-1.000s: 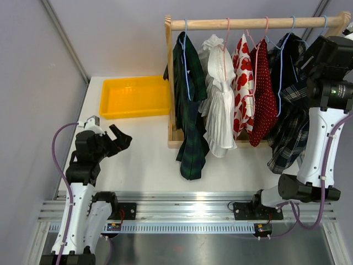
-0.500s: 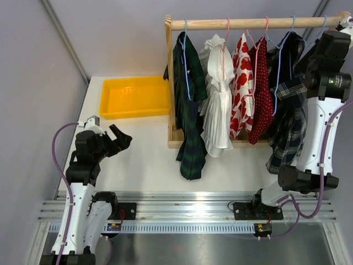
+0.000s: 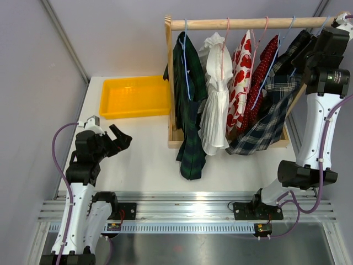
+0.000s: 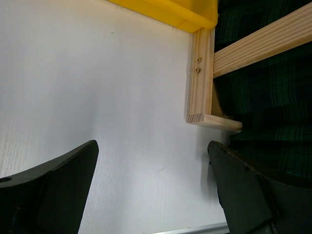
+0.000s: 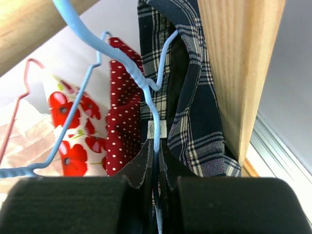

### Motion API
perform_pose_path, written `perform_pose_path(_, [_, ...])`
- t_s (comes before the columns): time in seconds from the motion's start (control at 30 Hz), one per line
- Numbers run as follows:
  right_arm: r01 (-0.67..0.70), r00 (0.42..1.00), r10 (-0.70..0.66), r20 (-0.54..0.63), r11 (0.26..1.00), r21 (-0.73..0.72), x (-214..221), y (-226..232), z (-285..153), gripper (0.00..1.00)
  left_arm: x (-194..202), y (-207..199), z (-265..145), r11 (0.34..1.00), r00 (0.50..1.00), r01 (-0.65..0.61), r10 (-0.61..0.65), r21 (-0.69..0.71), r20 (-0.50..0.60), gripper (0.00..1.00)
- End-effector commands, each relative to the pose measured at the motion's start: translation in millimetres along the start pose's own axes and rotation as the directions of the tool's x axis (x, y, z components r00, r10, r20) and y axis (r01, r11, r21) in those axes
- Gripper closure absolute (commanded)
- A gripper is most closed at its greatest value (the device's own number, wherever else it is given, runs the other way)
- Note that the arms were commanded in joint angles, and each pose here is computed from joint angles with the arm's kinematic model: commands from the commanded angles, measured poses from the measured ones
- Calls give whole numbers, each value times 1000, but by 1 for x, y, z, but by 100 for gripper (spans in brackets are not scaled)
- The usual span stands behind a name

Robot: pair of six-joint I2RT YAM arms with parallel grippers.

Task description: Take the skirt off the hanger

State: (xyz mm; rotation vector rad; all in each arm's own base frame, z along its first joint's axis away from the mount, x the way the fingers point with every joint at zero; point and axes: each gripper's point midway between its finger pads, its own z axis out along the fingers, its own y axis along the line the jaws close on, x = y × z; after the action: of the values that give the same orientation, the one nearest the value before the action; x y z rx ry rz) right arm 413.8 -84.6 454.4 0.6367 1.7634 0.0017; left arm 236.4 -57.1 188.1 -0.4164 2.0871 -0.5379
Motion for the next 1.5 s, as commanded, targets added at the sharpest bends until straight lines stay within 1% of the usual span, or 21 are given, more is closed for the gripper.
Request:
perform_pose_path(0.0, [-24,1000,23,-12,996,-83,-1,15,-5,100,-18,-15,-5,998,998,-37,34,53,54,2])
perform_pose_path(0.1, [-39,999,42,20,991,-126,-16,23,-24,100,-37,-28,-18,991,986,-94,80,94,146,9])
perform_pose_path(0.13, [-40,998,47,42,989,-139,-24,26,-33,100,-42,-34,-24,989,982,-119,103,93,159,6])
perform_pose_path(0.17, [-43,997,52,58,988,-147,-30,27,-42,100,-73,-53,-46,982,962,-159,131,101,241,5])
perform_pose_path(0.23, [-51,996,62,62,986,-158,-33,28,-53,100,-93,-77,-60,969,951,-216,181,120,250,1])
perform_pose_path(0.27, [-56,995,70,76,984,-168,-36,28,-65,100,-121,-104,-84,955,927,-252,192,156,322,1])
perform_pose_path(0.33, [-60,995,74,71,982,-181,-34,28,-74,100,-138,-135,-88,941,928,-275,206,198,310,1])
perform_pose_path(0.37, [-64,993,82,86,980,-189,-37,27,-86,100,-155,-169,-117,909,911,-317,213,270,353,1])
perform_pose_path(0.43, [-61,993,76,85,984,-170,-33,21,-94,100,-165,-196,-107,901,911,-333,233,278,340,1])
perform_pose_path(0.47, [-61,991,79,105,984,-167,-35,17,-108,100,-170,-234,-136,844,893,-387,243,371,380,1])
perform_pose_path(0.53, [-63,990,80,113,986,-153,-31,9,-123,100,-167,-269,-121,829,886,-420,286,369,366,1])
perform_pose_path(0.57, [-63,990,81,115,986,-152,-29,7,-129,100,-141,-300,-127,765,873,-476,350,434,341,1])
perform_pose_path(0.6, [-63,990,81,117,987,-146,-27,4,-134,100,-151,-323,-150,735,862,-491,330,468,386,1])
perform_pose_path(0.63, [-66,989,83,121,987,-144,-23,0,-144,100,-131,-342,-124,724,839,-538,410,432,358,1])
perform_pose_path(0.67, [-66,989,83,120,988,-143,-21,-2,-149,100,-106,-368,-139,665,829,-558,432,497,354,1])
perform_pose_path(0.7, [-69,989,86,120,987,-144,-19,-3,-152,100,-107,-384,-151,652,830,-556,411,516,376,1])
perform_pose_path(0.87, [-72,991,90,99,982,-173,-13,0,-158,100,-40,-443,-142,570,836,-541,444,619,322,1])
perform_pose_path(1.03, [-80,992,96,81,979,-186,-7,1,-163,100,10,-461,-153,483,818,-543,491,687,301,1])
perform_pose_path(1.17, [-82,992,97,79,980,-180,-1,-3,-166,100,88,-464,-181,349,781,-525,561,776,276,1])
perform_pose_path(1.27, [-84,993,97,73,982,-171,3,-7,-172,100,128,-467,-211,274,781,-490,560,827,277,1])
perform_pose_path(1.47, [-115,990,128,66,978,-176,5,-10,-198,100,184,-462,-190,315,749,-531,609,787,262,1])
